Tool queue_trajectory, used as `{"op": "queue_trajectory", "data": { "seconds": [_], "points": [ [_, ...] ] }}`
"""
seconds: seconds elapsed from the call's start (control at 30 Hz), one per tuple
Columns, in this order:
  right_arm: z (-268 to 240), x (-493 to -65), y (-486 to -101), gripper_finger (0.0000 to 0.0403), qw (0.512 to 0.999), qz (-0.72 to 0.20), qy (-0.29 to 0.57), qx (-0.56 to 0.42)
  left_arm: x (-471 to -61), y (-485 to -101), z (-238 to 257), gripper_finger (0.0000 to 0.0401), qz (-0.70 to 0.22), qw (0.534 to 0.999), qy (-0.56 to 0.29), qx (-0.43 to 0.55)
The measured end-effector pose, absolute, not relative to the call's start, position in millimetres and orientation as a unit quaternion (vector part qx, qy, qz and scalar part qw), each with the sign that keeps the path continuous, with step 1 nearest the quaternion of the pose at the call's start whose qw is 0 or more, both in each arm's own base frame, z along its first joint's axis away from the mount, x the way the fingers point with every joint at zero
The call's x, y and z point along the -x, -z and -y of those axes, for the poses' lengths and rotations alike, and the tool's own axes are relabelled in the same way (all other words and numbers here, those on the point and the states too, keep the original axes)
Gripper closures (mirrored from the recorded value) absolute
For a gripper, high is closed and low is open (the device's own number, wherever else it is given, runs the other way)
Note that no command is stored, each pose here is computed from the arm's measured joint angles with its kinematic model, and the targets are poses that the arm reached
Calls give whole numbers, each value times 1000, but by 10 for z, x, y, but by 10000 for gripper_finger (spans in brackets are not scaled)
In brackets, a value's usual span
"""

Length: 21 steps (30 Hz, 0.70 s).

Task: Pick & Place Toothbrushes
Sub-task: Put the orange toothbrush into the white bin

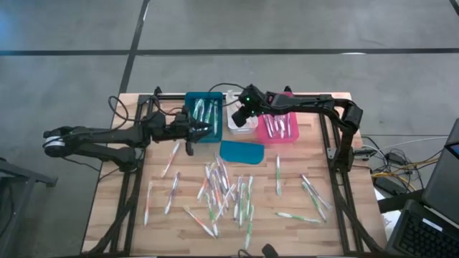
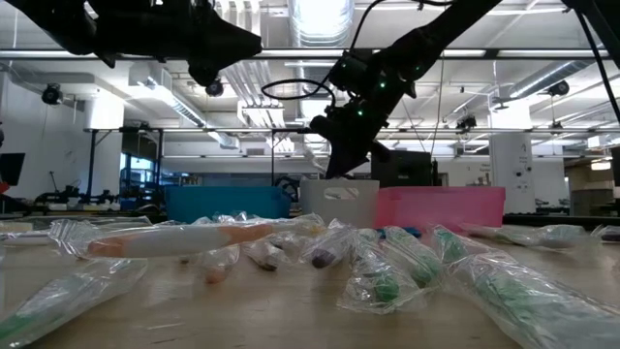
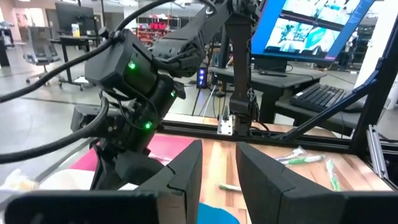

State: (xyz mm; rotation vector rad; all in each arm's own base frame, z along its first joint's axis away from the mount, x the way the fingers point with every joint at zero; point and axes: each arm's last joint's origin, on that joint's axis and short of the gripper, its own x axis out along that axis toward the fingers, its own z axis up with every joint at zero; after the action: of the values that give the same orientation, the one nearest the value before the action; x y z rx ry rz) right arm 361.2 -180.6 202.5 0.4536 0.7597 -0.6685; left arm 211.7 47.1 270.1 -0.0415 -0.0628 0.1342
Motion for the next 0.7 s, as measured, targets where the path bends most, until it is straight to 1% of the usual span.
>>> {"op": "queue_trajectory", "data": {
  "seconds": [0.47, 0.7],
  "points": [
    [1776, -3529, -1863, 368, 835, -382, 332, -214, -2117, -2698, -468, 298, 32, 997, -63, 27],
    [1771, -3518, -1832, 338, 835, -382, 332, -215, -2116, -2701, -468, 298, 34, 997, -63, 27]
  ]
}}
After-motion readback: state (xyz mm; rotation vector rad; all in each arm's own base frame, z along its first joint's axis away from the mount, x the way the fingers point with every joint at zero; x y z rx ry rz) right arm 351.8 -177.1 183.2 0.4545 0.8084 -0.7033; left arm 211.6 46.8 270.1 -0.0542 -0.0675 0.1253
